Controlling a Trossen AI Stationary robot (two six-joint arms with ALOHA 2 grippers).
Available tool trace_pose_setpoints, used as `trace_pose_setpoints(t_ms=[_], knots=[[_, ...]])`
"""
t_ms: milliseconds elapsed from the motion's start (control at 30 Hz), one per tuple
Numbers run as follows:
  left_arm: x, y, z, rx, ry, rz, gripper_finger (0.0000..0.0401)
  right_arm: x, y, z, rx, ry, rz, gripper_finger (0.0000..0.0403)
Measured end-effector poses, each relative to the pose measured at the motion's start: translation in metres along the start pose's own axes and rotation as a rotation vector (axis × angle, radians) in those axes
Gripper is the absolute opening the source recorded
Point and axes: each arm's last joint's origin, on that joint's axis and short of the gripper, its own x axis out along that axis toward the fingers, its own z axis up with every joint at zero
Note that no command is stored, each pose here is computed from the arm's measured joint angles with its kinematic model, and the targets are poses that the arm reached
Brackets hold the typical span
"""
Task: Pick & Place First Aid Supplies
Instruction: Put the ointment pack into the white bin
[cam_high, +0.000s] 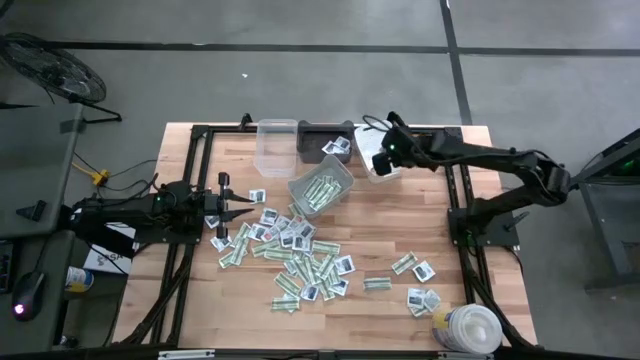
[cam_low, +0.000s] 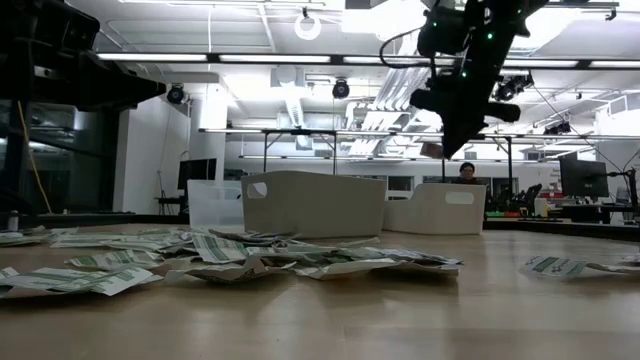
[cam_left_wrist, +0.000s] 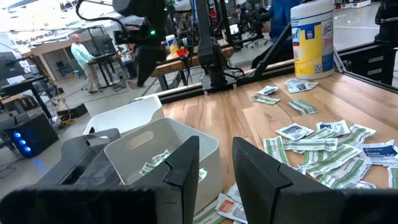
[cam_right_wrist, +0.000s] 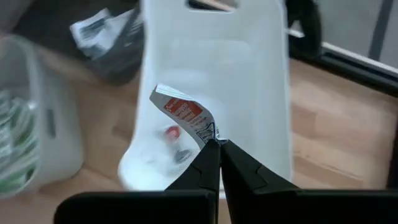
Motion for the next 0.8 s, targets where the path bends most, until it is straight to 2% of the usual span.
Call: trace_pose_setpoints(t_ms=[500, 800], knots=[[0.000, 0.000, 0.000, 0.000, 0.000, 0.000, 0.0096, 0.049, 0.007, 0.000, 0.238, 0.098, -0.067, 0.0006], [0.000, 0.000, 0.000, 0.000, 0.000, 0.000, 0.0096, 0.054, 0.007, -0.004, 0.403, 0.118, -0.102, 0.0013]])
